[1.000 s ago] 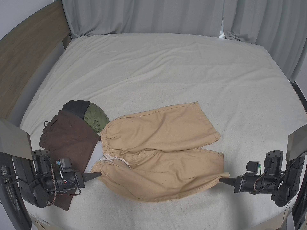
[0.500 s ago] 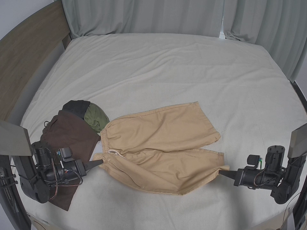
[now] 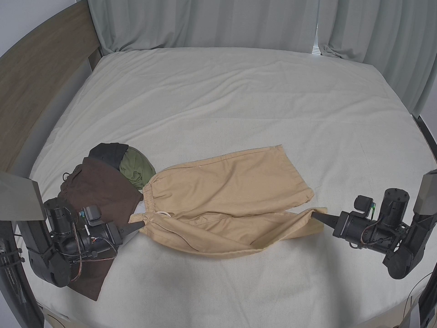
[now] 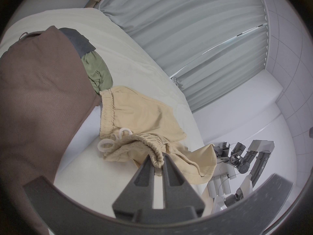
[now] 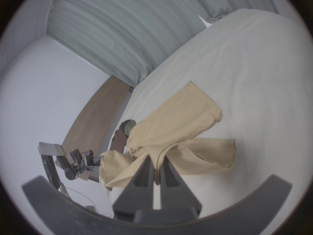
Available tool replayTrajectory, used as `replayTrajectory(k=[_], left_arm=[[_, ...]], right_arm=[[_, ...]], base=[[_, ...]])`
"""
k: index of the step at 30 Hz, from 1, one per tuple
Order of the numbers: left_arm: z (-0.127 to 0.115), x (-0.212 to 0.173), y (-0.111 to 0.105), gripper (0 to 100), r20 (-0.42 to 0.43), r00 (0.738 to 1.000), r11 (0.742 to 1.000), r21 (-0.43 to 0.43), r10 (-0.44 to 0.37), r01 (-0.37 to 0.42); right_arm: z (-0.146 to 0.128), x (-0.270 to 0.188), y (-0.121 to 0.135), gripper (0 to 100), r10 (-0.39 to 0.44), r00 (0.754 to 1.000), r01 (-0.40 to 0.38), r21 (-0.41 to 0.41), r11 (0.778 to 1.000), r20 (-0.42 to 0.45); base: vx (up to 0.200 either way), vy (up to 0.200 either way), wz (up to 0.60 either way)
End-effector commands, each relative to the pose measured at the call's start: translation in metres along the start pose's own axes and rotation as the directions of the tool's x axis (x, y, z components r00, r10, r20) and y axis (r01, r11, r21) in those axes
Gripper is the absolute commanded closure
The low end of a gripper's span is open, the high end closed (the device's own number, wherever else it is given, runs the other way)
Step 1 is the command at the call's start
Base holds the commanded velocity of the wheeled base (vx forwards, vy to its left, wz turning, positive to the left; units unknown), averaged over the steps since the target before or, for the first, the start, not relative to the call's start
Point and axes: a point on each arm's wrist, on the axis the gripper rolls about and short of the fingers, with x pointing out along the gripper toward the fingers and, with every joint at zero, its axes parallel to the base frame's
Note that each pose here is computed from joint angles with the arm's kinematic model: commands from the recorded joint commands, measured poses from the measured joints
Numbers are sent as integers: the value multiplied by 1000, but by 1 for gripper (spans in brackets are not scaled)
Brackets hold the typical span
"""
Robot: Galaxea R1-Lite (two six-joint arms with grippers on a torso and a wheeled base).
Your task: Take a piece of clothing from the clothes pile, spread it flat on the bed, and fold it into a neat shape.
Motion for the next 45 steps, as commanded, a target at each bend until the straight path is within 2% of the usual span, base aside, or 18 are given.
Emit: replayTrajectory(k=[1, 8, 20, 45], left_arm=[[2, 2, -1, 100, 20, 1000, 1000, 8, 14, -14], [6, 5, -2, 100, 43, 999, 1000, -13, 23, -23], [12, 11, -5, 100, 85, 996, 999, 6, 42, -43], [24, 18, -5, 100, 160, 984, 997, -24, 73, -70]], right_arm=[[12, 5, 3, 100, 22, 999, -21, -3, 1000, 49], [27, 13, 4, 100, 48, 994, -48, -1, 999, 103], [54, 24, 5, 100, 90, 977, -85, -35, 996, 192], [80, 40, 6, 100, 131, 957, -113, -85, 990, 260]], base=[[0, 0, 0], [0, 0, 0], [0, 0, 0], [0, 0, 0]])
